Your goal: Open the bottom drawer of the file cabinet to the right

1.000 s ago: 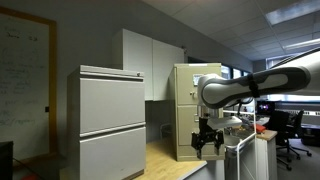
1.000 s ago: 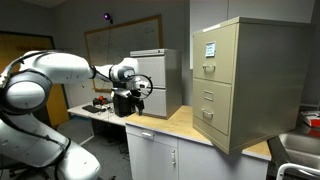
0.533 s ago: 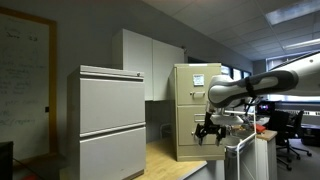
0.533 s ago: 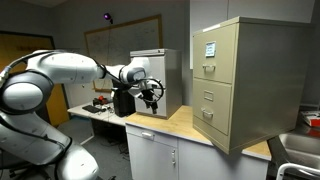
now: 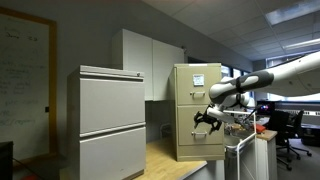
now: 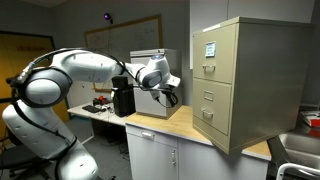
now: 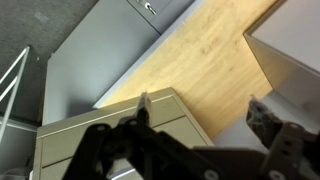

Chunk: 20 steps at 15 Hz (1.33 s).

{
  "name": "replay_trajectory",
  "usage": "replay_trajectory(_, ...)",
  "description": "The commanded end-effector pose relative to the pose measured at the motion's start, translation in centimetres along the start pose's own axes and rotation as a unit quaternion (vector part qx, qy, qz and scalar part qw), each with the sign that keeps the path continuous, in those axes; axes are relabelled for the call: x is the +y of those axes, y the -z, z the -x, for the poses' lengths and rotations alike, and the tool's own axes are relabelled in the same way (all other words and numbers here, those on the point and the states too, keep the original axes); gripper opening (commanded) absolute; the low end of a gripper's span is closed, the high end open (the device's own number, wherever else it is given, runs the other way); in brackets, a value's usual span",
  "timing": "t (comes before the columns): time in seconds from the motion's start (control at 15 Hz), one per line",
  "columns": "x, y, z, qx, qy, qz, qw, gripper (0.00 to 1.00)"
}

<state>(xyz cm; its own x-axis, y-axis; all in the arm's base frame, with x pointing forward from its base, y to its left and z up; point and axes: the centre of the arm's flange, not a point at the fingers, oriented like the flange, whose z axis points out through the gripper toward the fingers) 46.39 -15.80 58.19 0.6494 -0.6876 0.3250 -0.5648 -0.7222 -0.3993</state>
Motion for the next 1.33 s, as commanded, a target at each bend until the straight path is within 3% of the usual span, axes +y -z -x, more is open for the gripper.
replay_trajectory(0.0,0.0,-0.8,-6.4,0.025,-0.070,-0.049,0.9961,1.00)
replay_trajectory(0.27,2.4,-3.3,-10.2,0.033,-0.154,-0.094,0.9831,1.00)
replay_trajectory(0.8,9.1,-7.6,-13.7,0.038,-0.294,-0.164,0.9408,1.00)
replay_trajectory(1.07,11.9,-8.6,-15.2,0.042,-0.336,-0.178,0.9241,1.00)
replay_trajectory(1.27,13.0,-9.7,-16.3,0.038,-0.351,-0.175,0.9191,1.00)
